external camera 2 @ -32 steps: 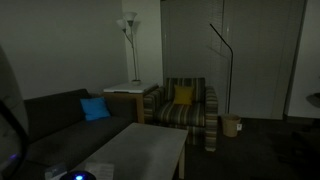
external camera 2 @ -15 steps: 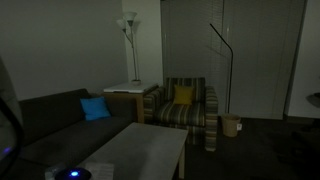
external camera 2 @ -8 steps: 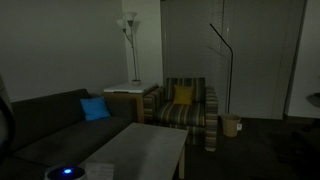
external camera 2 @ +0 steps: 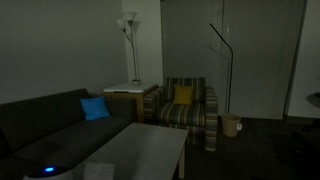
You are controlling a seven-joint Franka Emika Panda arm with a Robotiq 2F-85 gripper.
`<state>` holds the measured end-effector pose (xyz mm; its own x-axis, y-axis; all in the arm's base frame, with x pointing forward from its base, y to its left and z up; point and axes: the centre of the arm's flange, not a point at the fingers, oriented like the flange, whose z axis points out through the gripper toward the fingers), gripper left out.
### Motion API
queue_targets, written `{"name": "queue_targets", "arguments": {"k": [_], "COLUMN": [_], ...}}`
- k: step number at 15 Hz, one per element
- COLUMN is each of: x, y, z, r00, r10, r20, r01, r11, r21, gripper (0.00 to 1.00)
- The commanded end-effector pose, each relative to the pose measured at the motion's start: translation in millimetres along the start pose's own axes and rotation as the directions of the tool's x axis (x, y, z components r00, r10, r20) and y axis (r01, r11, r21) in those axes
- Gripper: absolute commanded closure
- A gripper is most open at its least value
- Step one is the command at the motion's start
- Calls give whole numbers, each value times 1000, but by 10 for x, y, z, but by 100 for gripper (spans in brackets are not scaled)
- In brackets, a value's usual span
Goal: Put the spoon in the middle of the mug and the thing at the middle of the table
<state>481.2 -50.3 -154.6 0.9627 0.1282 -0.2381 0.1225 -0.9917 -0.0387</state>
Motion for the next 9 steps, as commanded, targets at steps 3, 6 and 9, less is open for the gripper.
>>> {"name": "queue_targets", "arguments": {"k": [3, 6, 9], "x": [-216, -324, -407], "y": [-114, -250, -337], "z": [-263, -344, -404], "r00": [999, 996, 994], "r10": [-41, -62, -81], "r20": [-25, -63, -78], "r01": [39, 57, 71], "r11": [997, 994, 990], "r21": [-64, -90, -120], "gripper": [96, 96, 96]}}
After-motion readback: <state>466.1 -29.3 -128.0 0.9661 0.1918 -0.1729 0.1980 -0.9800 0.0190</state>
